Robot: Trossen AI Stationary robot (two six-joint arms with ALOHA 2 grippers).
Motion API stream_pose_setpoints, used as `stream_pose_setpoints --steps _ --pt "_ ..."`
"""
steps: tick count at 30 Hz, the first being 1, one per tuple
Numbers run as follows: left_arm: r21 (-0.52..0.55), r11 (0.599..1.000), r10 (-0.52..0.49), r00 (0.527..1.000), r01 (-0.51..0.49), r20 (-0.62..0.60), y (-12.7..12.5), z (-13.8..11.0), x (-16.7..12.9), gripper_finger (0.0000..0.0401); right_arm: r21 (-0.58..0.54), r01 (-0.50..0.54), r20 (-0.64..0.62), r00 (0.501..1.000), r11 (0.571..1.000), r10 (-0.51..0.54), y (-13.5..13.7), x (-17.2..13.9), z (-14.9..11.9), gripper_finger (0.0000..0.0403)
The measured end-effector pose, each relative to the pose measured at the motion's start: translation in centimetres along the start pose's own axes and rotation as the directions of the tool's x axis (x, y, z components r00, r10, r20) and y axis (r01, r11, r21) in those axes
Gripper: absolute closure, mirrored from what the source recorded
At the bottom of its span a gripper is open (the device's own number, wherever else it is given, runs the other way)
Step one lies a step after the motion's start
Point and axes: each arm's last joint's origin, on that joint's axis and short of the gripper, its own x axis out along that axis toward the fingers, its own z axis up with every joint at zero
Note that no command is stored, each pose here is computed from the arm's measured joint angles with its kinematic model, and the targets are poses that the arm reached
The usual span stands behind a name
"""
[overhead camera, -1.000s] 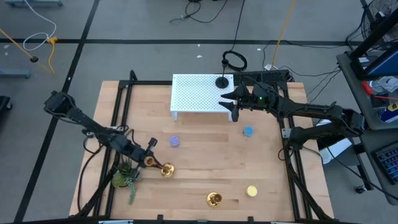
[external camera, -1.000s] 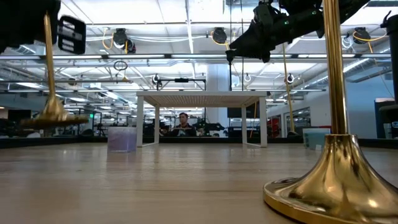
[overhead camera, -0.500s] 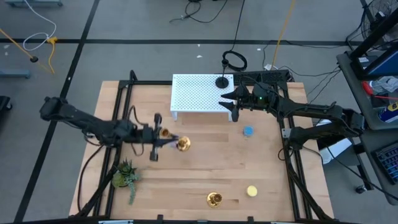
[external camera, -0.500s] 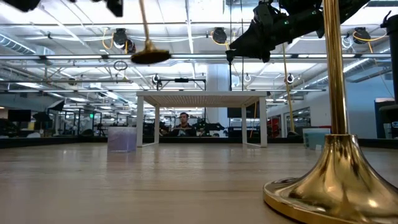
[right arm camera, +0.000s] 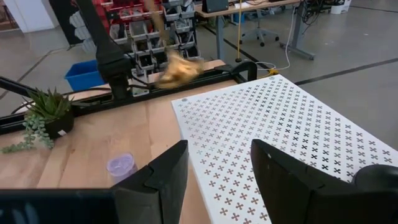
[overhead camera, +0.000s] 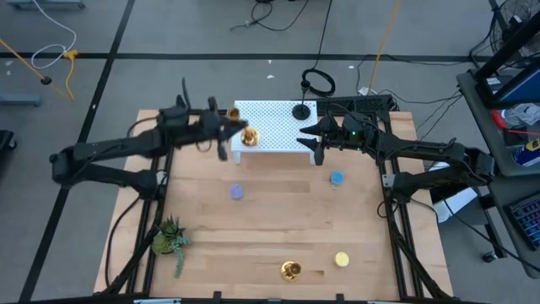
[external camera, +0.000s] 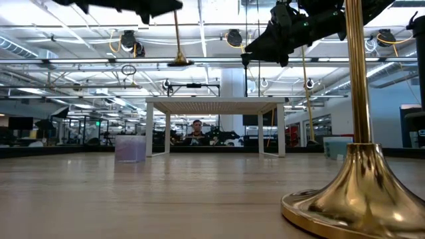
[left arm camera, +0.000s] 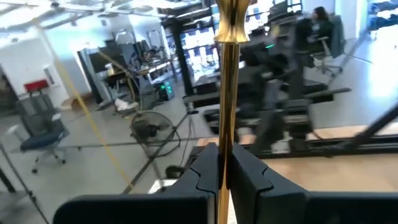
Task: Pick & Place candle stick holders
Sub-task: Put the left gold candle holder on the shelf
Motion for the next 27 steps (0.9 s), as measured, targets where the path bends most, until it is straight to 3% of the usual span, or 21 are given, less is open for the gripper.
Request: stream_pose_setpoints --steps 8,11,17,27 --pt "-0.081 0.978 0.189 0.981 -0.192 -0.045 7.1 -4.4 1.8 0.0378 0.000 0.002 0.000 1.000 1.000 -0.002 0.0 0.0 0.0 0.0232" --pt "-0.127 0.973 0.185 0.980 -0.192 -0.070 8.8 -6.0 2.0 0.0385 0.000 0.002 0.000 1.000 1.000 -0.002 0.0 0.0 0.0 0.0232" --pt "-0.186 0.961 0.183 0.974 -0.207 -0.137 10.6 -8.8 2.6 0.0381 0.000 0.003 0.000 1.000 1.000 -0.003 0.0 0.0 0.0 0.0232" --pt "-0.196 0.955 0.200 0.972 -0.221 -0.122 11.7 -9.2 2.2 0.0381 -0.003 0.002 0.000 1.000 1.000 -0.002 0.0 0.0 0.0 0.0232"
